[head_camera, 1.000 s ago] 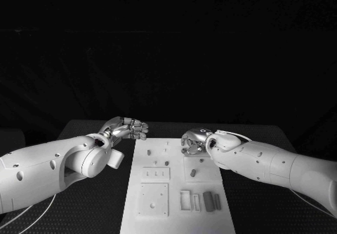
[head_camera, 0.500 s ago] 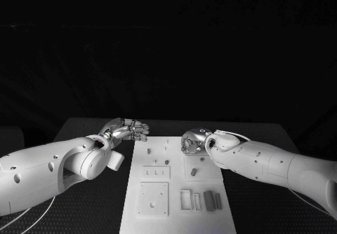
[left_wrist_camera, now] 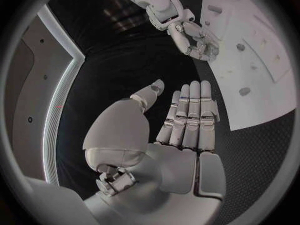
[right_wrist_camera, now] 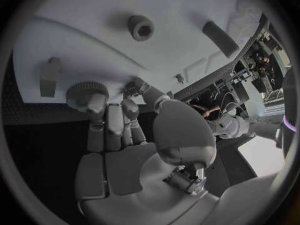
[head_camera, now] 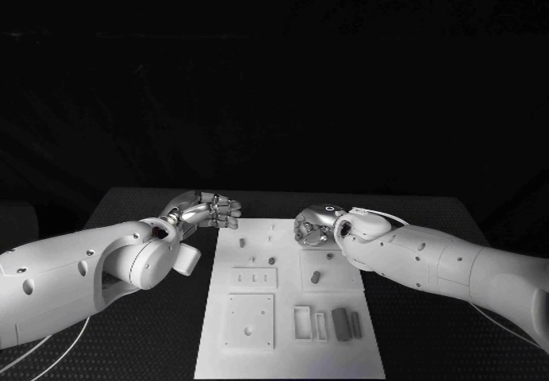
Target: Assemble the parts on the task board
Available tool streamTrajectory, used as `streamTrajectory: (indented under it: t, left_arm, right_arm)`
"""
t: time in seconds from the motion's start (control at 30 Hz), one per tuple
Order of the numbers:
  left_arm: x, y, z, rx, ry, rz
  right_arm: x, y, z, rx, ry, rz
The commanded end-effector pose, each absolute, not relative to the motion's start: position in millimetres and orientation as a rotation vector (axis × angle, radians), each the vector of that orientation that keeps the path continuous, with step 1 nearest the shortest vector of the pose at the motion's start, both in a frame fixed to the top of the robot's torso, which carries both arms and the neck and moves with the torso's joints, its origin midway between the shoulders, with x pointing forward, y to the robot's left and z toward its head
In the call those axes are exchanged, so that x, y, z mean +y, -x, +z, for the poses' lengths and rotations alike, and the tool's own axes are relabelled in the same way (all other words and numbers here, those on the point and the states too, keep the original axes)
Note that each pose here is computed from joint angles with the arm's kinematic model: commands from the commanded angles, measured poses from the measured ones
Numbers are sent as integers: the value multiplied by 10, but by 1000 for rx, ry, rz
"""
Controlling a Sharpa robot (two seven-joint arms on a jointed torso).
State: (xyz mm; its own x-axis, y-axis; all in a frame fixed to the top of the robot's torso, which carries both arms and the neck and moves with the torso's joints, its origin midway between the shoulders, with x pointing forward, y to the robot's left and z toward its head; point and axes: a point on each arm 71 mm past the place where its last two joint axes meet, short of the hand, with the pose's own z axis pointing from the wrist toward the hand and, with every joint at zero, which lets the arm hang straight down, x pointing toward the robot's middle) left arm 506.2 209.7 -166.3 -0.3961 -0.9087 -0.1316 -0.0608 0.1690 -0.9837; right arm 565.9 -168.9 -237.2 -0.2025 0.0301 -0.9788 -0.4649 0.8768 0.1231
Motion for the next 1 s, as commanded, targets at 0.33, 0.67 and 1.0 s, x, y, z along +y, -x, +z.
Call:
streamTrajectory:
  t: [0.33, 0.67, 1.0]
  left_arm:
    - [2081, -5057, -1664, 1653, 961, -1350]
    - [2086, -5059, -1662, 1648, 962, -1347]
    - [2069, -5066, -1663, 1649, 960, -1348]
  right_arm:
    - [-1681, -5624, -2442, 1733, 361, 433]
    - [-1657, -5623, -2387, 1670, 333, 418]
    - [-1453, -5660, -2229, 1579, 319, 421]
